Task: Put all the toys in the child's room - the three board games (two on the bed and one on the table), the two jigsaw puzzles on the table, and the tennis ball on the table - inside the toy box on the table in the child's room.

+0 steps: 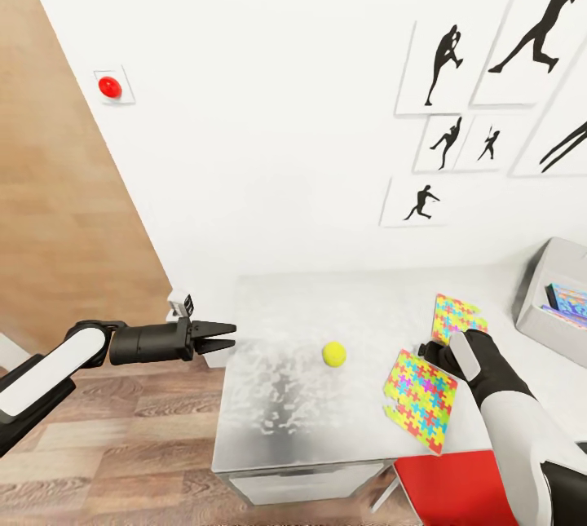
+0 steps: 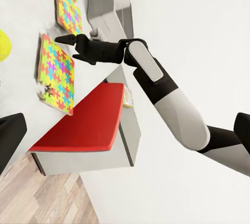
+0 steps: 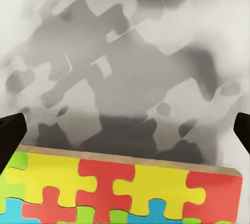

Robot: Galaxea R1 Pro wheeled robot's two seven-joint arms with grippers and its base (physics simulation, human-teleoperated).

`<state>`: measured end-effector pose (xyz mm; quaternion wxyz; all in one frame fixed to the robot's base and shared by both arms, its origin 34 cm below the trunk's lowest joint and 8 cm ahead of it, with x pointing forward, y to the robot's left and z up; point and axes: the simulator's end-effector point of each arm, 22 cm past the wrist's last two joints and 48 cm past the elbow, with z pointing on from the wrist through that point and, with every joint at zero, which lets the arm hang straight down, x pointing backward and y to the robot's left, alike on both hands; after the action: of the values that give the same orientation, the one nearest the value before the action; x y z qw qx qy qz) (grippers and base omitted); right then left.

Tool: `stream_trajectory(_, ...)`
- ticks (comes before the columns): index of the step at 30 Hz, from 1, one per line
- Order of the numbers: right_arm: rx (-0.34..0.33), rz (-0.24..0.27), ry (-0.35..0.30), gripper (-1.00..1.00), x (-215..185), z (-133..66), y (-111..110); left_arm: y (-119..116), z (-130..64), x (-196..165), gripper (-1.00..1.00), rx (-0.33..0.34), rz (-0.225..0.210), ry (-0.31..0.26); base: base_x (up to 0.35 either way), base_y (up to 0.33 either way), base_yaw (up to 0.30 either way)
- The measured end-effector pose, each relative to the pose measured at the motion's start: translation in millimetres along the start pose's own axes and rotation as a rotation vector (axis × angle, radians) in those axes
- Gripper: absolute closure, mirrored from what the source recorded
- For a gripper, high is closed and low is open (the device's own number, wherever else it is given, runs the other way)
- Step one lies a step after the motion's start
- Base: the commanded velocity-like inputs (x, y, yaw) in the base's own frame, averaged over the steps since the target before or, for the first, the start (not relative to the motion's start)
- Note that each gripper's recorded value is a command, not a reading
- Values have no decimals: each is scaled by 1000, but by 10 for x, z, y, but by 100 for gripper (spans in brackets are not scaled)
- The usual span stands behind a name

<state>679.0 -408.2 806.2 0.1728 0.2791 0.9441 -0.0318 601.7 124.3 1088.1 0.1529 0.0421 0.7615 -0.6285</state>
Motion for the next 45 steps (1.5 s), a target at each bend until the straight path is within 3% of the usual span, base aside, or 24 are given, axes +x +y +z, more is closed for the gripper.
stream_trajectory(45,5,-1,8,-100,21,34,-25,35,10,6,-100,-1,-7,2,-36,43,0)
